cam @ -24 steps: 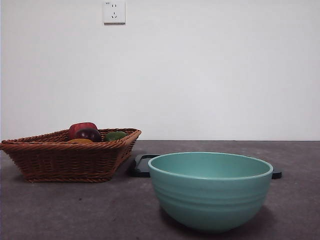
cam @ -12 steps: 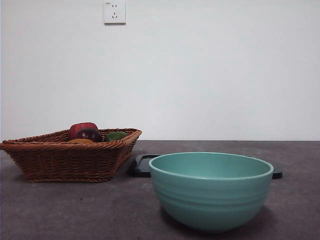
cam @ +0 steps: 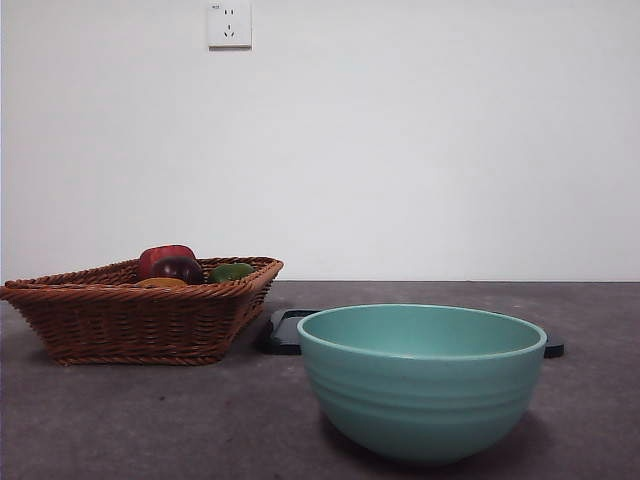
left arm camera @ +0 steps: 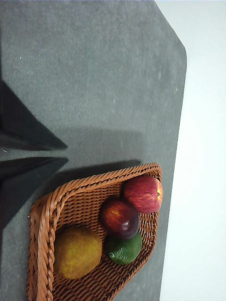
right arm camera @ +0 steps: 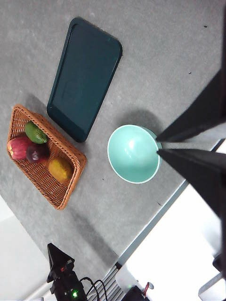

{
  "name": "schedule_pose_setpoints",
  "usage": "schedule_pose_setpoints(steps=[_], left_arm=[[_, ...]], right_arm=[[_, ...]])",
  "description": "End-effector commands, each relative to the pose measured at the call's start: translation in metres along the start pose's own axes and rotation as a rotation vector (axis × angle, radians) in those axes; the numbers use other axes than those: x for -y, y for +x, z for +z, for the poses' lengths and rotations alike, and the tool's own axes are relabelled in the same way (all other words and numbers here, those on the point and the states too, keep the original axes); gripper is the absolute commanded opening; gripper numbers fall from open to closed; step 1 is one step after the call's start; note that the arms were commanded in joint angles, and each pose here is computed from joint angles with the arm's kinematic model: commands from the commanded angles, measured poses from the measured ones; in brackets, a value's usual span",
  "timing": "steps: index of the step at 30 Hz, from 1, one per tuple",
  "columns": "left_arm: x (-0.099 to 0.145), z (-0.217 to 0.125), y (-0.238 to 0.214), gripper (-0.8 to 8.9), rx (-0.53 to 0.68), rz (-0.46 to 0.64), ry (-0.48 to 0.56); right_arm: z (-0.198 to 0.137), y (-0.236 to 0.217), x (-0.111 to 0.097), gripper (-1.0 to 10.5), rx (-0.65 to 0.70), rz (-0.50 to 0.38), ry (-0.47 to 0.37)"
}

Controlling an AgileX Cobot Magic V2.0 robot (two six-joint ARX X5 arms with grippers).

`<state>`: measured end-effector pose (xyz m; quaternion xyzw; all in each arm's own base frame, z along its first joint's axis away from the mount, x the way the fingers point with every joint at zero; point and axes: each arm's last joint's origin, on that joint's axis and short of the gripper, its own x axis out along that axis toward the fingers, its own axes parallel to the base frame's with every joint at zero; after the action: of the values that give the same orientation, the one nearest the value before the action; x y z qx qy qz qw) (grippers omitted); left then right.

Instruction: Pick up the wifruite, put it on the bowl, pick up the plate, put it on desk

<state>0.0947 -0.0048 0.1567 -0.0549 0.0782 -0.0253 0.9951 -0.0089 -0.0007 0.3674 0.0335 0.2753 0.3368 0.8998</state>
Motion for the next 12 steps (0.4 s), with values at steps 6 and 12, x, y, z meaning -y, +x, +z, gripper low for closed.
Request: schedule_pose_setpoints(steps=[6, 12], left_arm=[[-0.001, -0.007, 0.002, 0.20, -0.026, 0.003, 0.018], [-0.001, -0.007, 0.002, 0.20, -0.025, 0.003, 0.018]], right_arm=[[0.002, -0.003, -0.001, 0.2, 0.033, -0.042, -0.036], [0.006, 0.031, 0.009, 0.2, 0.240, -0.200, -0.121]])
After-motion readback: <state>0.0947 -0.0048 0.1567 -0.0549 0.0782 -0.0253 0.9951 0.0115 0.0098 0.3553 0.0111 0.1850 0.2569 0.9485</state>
